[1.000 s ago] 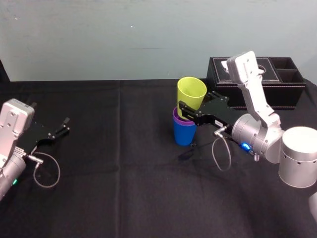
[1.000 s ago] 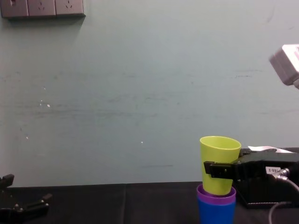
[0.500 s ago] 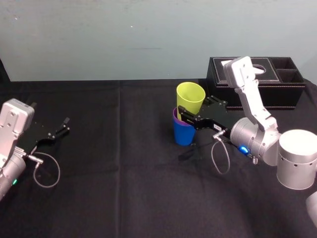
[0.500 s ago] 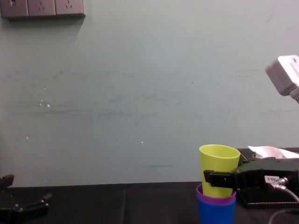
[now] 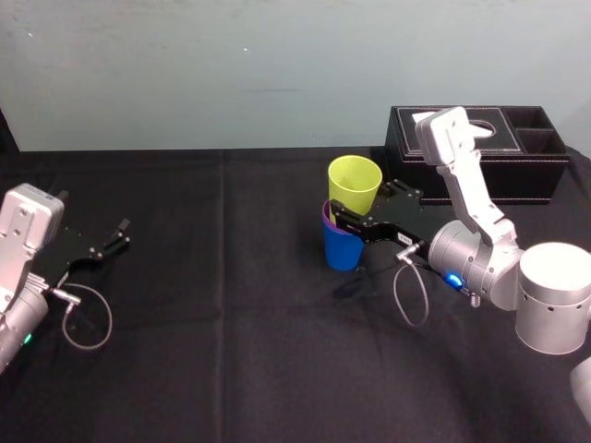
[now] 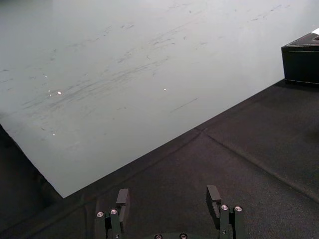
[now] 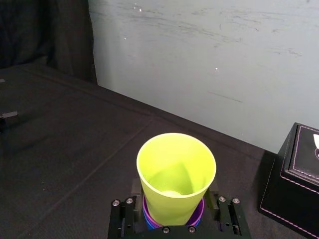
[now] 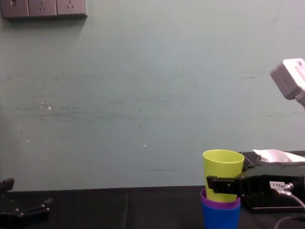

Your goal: Stack the three plastic cups sequentially using one hand.

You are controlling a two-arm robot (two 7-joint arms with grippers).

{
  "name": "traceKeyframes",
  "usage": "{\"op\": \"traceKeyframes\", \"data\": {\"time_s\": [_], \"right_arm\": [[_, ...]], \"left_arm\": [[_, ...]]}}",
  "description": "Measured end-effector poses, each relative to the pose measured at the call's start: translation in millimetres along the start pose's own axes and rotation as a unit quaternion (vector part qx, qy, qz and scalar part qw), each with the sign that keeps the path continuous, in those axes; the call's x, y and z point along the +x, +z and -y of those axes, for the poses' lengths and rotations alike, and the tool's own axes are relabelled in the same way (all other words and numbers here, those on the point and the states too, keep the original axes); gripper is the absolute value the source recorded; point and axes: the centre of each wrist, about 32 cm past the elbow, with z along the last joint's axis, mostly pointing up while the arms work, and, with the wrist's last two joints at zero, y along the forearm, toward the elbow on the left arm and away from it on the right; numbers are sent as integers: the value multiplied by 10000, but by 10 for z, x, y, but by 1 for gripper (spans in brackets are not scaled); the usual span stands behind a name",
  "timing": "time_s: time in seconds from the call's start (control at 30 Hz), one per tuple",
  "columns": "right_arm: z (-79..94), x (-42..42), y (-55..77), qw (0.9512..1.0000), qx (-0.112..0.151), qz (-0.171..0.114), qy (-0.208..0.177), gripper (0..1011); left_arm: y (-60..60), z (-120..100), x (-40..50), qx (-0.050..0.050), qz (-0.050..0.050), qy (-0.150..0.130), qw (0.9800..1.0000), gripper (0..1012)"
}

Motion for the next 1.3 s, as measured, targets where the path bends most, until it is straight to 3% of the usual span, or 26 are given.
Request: {"op": "traceKeyframes", "data": {"time_s": [0.33, 0.93, 1.1, 1.3], "right_arm": [[2, 3, 3, 10000, 5, -2, -4, 1003], [5, 3, 6, 10000, 8, -4, -12, 1002], [95, 11, 19, 9999, 131, -32, -95, 1002], [327, 74, -11, 9988, 359, -107, -300, 1002]], "left_arm": [[0, 0, 0, 0, 0, 0, 10000, 1010], [0, 0, 0, 0, 0, 0, 10000, 1010], [0, 0, 0, 0, 0, 0, 10000, 1010], [0, 0, 0, 0, 0, 0, 10000, 1010]]}}
